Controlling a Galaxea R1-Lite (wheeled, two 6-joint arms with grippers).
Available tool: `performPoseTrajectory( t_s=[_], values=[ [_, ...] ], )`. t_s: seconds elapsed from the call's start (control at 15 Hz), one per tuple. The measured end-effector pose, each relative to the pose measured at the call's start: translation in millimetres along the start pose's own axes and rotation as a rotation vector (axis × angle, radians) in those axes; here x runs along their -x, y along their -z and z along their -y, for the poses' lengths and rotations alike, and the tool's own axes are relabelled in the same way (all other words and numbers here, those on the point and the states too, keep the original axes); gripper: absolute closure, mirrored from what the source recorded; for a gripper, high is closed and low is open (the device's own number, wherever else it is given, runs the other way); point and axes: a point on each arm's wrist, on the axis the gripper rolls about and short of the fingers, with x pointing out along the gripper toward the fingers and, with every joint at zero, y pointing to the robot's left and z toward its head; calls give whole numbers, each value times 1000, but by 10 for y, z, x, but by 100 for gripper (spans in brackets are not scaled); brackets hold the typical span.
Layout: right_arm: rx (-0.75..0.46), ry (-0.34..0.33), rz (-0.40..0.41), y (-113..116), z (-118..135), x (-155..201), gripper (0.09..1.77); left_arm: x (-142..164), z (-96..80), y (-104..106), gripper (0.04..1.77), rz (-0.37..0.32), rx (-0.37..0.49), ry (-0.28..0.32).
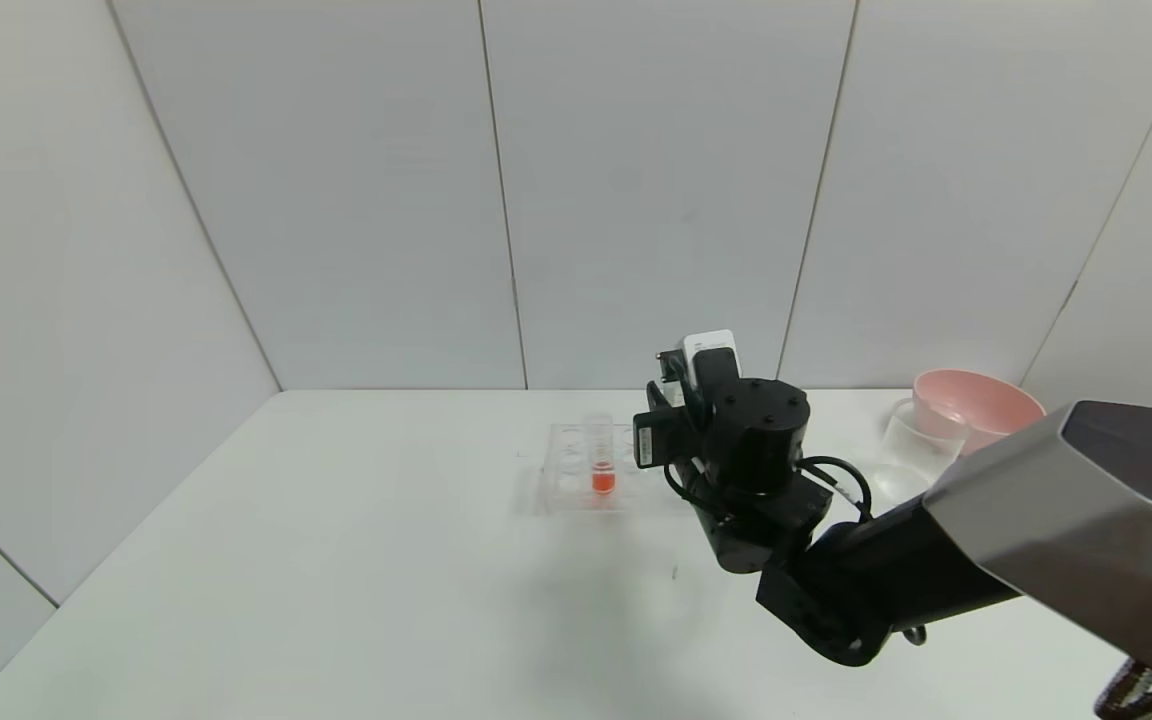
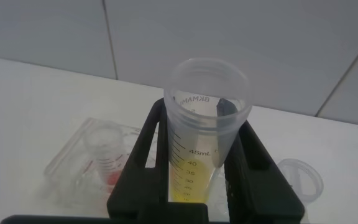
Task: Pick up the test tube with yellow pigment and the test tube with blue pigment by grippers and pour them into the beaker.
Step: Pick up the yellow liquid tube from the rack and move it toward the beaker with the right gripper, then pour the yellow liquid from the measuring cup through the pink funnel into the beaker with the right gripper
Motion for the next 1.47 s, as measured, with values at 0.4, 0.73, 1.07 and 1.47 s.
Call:
performPoseTrajectory(
  t_s=[0.4,0.73,1.07,1.47],
  values=[
    [15,-276,-37,-234,696,346,129,0,0,0,5,0,0,0],
    [1,-422,-91,-348,1617,555,129,0,0,0,5,0,0,0],
    [-21,-482,-82,-464,2515,747,129,0,0,0,5,0,0,0],
    [13,-497,-116,-586,3301,848,129,0,0,0,5,0,0,0]
  ],
)
